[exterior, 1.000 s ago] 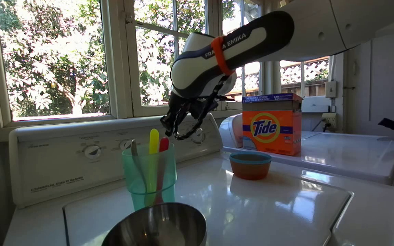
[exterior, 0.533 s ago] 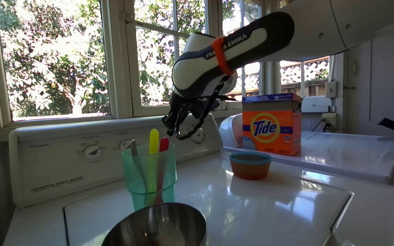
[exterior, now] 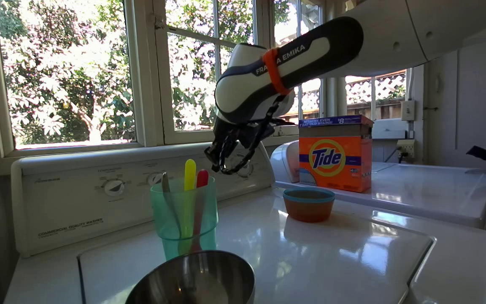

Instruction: Press the switch on the stove.

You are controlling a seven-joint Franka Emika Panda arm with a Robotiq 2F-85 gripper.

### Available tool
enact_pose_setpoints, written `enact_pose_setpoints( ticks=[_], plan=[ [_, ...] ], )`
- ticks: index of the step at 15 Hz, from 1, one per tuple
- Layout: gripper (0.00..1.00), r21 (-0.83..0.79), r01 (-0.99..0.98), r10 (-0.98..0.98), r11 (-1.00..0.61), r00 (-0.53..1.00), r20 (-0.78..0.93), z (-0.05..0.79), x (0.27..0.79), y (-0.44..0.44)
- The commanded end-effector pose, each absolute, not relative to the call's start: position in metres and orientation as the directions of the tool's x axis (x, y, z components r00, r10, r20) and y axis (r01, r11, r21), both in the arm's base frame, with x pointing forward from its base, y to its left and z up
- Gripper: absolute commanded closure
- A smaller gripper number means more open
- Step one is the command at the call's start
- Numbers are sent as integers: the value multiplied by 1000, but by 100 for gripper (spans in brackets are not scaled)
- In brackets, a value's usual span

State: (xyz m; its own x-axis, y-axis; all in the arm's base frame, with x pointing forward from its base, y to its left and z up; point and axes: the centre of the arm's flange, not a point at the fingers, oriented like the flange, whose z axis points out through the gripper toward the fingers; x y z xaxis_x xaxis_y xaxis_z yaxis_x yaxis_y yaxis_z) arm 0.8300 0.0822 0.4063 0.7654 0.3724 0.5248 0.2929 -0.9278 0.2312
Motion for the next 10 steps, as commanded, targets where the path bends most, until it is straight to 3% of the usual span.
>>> enact_pose_setpoints(
  ticks=[1,10],
  plan=[
    [100,223,274,351,-935,793,498,404,821,81],
    [100,230,282,361,-931,799,481,391,831,83]
  ],
)
